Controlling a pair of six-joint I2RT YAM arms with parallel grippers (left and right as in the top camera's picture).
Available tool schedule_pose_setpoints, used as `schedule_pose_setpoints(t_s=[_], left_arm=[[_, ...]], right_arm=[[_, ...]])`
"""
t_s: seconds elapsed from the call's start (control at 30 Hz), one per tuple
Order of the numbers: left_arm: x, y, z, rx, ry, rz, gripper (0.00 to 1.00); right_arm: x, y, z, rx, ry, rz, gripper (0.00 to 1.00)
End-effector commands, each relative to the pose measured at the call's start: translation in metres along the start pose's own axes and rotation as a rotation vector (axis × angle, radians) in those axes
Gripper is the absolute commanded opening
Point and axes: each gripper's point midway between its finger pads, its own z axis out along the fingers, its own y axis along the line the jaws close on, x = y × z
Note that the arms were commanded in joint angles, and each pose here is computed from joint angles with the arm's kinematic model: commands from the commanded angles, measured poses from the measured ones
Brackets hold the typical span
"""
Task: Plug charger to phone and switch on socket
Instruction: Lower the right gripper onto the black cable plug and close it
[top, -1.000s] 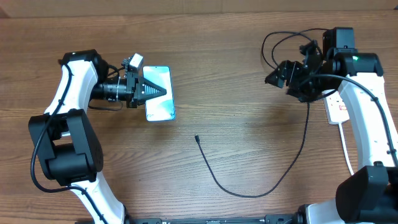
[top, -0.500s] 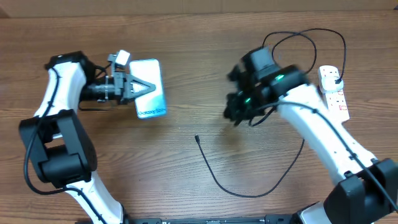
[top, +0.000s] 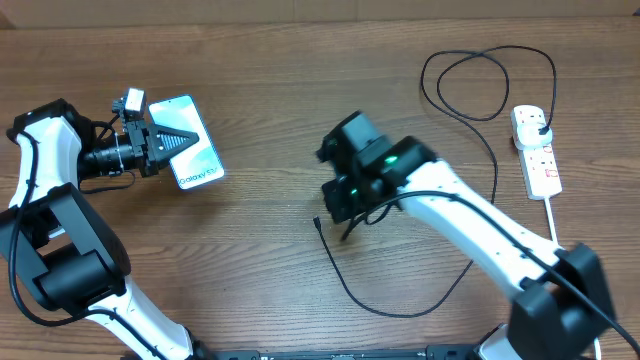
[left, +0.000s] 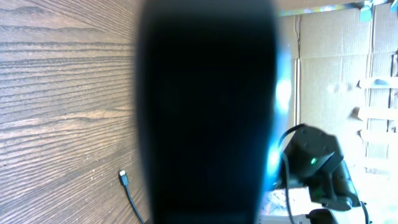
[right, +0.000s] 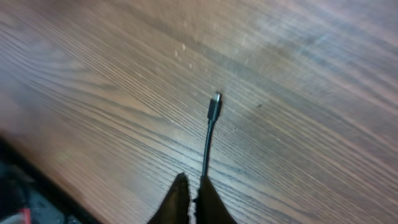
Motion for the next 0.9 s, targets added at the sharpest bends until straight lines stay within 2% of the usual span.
schedule_pose_setpoints(t_s=[0.0,0.23,0.53,0.6,0.87], left_arm=[[-0.003,-0.012,-0.001,0.015,-0.018,0.034,0.04],[-0.003,-0.011,-0.001,0.008,-0.016,0.038,0.04],[-0.003,-0.011,-0.001,0.008,-0.016,0.037,0.04],[-0.003,-0.011,-0.001,0.008,-0.016,0.037,0.04],[-0.003,-0.011,-0.001,0.008,-0.016,0.037,0.04]], right_arm=[[0.008,-0.005,0.031,0.146,0.043,-0.068,0.1],[0.01,-0.001,0.071,0.251,0.063,-0.152,0.29],[0.016,-0.03,0.107,0.339,0.127,-0.137,0.29],[0.02,-0.033,0.113,0.346,0.145,-0.135,0.28],[0.0,-0.074,0.103,0.565,0.07,-0.139,0.06]])
